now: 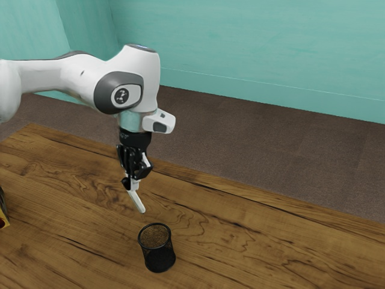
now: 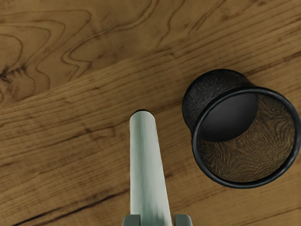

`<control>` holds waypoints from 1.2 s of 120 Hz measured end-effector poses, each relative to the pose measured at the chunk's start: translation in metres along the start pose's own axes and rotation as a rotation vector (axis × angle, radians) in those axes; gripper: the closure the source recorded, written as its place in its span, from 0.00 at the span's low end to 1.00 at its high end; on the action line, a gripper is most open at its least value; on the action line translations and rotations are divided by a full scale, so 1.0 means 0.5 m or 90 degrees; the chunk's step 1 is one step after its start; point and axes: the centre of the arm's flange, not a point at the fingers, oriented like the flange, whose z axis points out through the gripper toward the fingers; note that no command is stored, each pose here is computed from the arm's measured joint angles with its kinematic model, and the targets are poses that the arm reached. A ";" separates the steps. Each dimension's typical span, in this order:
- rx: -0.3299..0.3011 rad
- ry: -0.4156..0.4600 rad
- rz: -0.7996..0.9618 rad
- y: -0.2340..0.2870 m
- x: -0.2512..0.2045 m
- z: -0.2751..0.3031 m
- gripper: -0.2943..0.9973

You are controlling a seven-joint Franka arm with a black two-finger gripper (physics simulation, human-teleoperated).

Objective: Put the marker into the pen holder.

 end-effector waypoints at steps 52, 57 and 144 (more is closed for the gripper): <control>0.002 0.013 0.023 0.091 0.053 -0.024 0.82; 0.002 0.023 0.020 0.086 0.050 -0.048 0.82; -0.004 -0.111 0.027 0.140 0.023 0.012 0.82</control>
